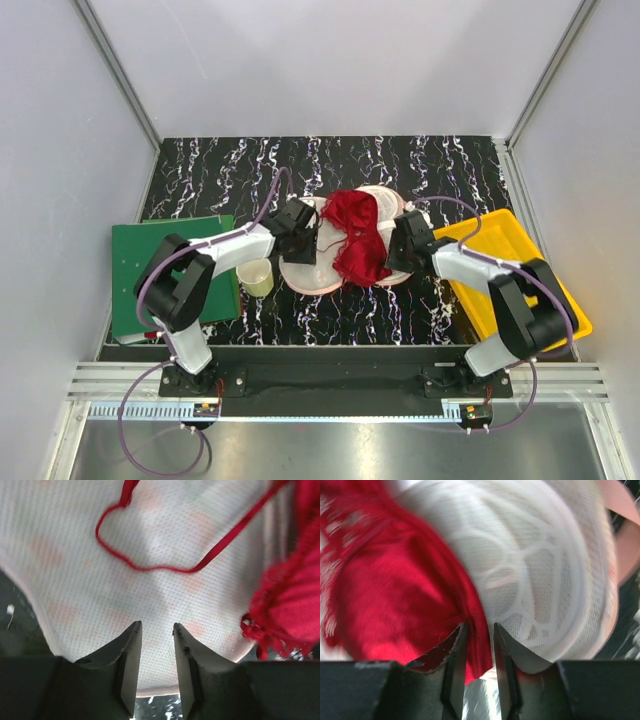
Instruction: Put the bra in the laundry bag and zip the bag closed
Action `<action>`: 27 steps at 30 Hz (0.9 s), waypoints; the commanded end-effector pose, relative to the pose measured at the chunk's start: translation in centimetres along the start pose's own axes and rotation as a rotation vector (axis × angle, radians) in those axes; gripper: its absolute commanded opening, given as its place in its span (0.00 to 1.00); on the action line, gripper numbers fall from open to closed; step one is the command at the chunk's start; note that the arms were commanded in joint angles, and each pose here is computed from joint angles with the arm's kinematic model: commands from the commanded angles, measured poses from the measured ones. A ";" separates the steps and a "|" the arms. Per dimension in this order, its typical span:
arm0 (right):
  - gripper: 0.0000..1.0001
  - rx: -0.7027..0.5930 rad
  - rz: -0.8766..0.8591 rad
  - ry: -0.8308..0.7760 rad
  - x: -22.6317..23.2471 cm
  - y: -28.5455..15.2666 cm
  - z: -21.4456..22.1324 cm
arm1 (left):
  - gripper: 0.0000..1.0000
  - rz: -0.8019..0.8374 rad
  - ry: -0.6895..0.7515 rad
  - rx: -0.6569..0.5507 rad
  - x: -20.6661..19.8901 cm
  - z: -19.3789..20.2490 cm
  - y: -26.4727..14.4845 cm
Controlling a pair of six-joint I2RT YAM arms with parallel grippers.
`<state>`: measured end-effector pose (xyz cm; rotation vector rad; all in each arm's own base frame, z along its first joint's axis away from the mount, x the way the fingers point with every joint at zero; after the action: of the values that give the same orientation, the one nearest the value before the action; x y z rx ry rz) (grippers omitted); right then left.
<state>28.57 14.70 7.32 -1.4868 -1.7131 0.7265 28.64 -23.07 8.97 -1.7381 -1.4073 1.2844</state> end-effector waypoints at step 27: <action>0.63 -0.249 -0.299 -0.097 2.6 2.6 -13.1 | 0.88 0.407 0.113 -0.150 -7.3 -2.6 -8.1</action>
<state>38.24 15.41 10.87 -1.3741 -1.9392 0.5706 27.71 -27.47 15.32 -2.0897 -1.1263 1.3086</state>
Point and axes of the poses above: each gripper's point midway between its finger pads, its own y axis out along the fingers, its own x axis along the line the jaws close on, z = x × y, the point moved 6 cm from there along -y, back along the fingers, and after that the axes turned 12 degrees about -y, right-handed, at the moved point
